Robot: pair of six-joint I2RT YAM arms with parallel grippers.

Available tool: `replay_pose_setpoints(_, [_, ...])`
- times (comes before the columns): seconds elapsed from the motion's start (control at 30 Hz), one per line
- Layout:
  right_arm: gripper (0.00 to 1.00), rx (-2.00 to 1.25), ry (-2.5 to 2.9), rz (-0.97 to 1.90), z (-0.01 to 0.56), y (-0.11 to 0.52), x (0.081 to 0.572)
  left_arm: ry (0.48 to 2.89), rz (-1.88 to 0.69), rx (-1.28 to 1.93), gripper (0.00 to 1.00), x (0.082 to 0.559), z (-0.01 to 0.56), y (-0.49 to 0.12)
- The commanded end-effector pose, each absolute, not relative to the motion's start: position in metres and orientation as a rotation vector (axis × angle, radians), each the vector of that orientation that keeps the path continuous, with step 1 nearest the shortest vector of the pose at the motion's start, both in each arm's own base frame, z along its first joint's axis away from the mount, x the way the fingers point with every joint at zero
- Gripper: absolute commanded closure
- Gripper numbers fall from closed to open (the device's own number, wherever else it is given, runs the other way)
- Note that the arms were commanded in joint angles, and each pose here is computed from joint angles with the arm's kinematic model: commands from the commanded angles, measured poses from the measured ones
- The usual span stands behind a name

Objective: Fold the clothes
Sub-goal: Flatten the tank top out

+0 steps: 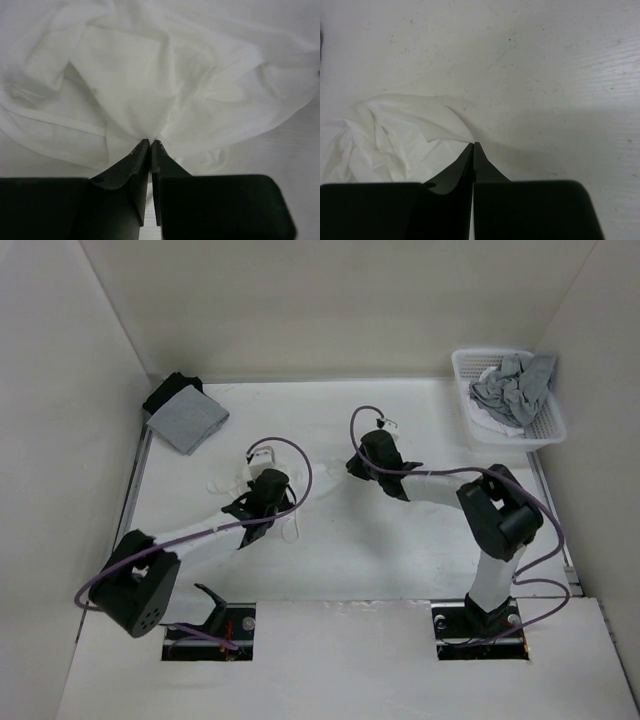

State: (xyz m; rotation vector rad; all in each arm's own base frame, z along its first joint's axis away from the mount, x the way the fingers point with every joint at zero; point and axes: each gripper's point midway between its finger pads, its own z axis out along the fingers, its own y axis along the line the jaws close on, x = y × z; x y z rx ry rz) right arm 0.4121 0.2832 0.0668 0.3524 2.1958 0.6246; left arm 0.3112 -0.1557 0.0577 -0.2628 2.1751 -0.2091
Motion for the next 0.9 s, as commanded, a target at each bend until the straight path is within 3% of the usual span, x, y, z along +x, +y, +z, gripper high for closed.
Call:
replay_pose_setpoints(0.0, [0.99, 0.31, 2.013, 0.706, 0.138, 0.282, 0.412, 1.965, -0.394, -0.349, 0.95, 0.325, 0.139, -0.164])
replay_pose_setpoints(0.2, [0.99, 0.243, 1.857, 0.743, 0.237, 0.266, 0.4, 1.75, -0.693, -0.448, 0.97, 0.347, 0.247, -0.171])
replay_pose_setpoints(0.43, [0.99, 0.16, 1.594, 0.709, 0.422, 0.236, 0.42, 1.462, -0.993, -0.566, 0.97, 0.423, 0.39, -0.141])
replay_pose_setpoints(0.57, [0.98, 0.132, 1.481, 0.706, 0.488, 0.219, 0.394, 1.349, -1.112, -0.528, 0.97, 0.418, 0.447, -0.132])
replay_pose_setpoints(0.7, [0.97, 0.109, 1.472, 0.726, 0.481, 0.212, 0.363, 1.293, -1.133, -0.494, 0.95, 0.39, 0.454, -0.128])
replay_pose_setpoints(0.87, [0.97, 0.089, 1.693, 0.781, 0.339, 0.24, 0.322, 1.443, -1.111, -0.609, 0.93, 0.358, 0.332, -0.125])
